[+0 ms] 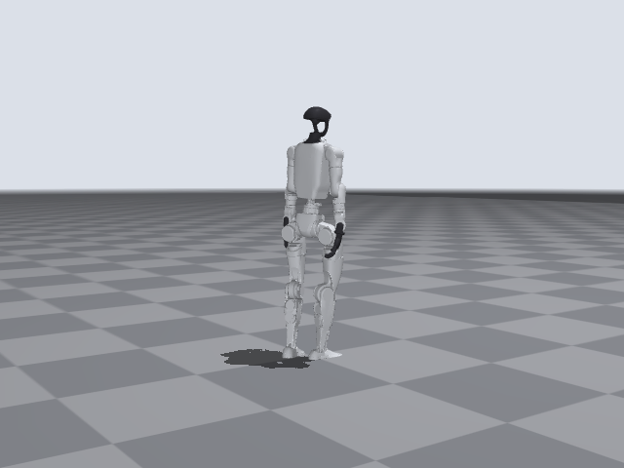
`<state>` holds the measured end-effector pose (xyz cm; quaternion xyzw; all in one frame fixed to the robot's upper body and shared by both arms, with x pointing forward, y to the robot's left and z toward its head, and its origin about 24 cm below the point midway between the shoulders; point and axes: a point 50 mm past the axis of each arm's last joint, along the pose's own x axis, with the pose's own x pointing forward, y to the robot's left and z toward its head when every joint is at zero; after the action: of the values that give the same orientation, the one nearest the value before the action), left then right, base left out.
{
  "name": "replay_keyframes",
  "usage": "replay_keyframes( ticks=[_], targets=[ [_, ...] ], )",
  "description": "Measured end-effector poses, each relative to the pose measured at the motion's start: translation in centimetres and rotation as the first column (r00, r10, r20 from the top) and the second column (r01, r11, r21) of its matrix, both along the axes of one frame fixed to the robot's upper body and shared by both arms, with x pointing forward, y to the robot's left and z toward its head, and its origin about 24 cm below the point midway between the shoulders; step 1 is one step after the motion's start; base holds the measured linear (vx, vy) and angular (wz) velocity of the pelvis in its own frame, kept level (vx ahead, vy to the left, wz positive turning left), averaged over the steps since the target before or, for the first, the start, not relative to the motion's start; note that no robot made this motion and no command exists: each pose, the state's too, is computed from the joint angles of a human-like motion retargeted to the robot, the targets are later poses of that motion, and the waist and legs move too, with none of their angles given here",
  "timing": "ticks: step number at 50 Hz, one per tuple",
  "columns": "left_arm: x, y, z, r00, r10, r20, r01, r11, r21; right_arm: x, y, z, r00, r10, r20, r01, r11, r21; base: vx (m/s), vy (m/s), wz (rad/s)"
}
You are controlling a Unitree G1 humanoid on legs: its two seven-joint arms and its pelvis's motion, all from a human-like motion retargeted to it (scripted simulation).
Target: In place motions
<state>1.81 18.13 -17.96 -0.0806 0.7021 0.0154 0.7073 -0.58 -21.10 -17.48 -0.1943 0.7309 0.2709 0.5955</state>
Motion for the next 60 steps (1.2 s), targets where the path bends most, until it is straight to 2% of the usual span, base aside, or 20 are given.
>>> replay_keyframes(
  ticks=[7, 14, 19, 24, 37, 49, 60],
  targets=[
    [0.9, -0.1, 0.0, 1.000, 0.003, 0.026, -0.003, 1.000, -0.006, 1.3, 1.0, -0.2, 0.998, 0.029, 0.049, -0.031, 0.999, 0.031, -0.05, -0.08, 0.50],
    [1.1, 0.4, 0.1, 0.998, 0.042, 0.038, -0.042, 0.999, 0.005, 3.3, 1.4, -0.3, 0.979, 0.171, 0.110, -0.176, 0.984, 0.039, -0.13, -0.10, -0.08],
    [0.7, 1.0, 0.2, 0.998, 0.066, 0.021, -0.066, 0.998, 0.011, 5.0, 1.8, -0.2, 0.964, 0.202, 0.176, -0.212, 0.976, 0.040, -0.17, -0.11, -1.03],
    [-0.3, 1.5, 0.2, 0.997, 0.073, -0.015, -0.072, 0.997, 0.031, 4.8, 2.1, -0.3, 0.969, 0.168, 0.182, -0.179, 0.983, 0.049, -0.05, -0.08, -0.56],
    [-0.6, 0.5, 0.0, 0.995, 0.100, -0.013, -0.100, 0.995, 0.016, 0.0, 0.5, -0.1, 0.996, 0.086, -0.003, -0.086, 0.996, 0.010, 0.09, 0.00, 0.11],
    [-1.8, 1.5, 0.1, 0.994, 0.107, -0.009, -0.106, 0.994, 0.031, 2.0, 1.2, -0.2, 0.992, 0.108, 0.067, -0.111, 0.993, 0.046, 0.06, 0.06, -0.14],
    [-1.4, 1.5, 0.1, 0.990, 0.141, 0.006, -0.141, 0.990, 0.028, 4.2, 0.1, 0.0, 0.984, 0.116, 0.137, -0.118, 0.993, 0.008, -0.05, 0.06, 0.13]
  ],
)
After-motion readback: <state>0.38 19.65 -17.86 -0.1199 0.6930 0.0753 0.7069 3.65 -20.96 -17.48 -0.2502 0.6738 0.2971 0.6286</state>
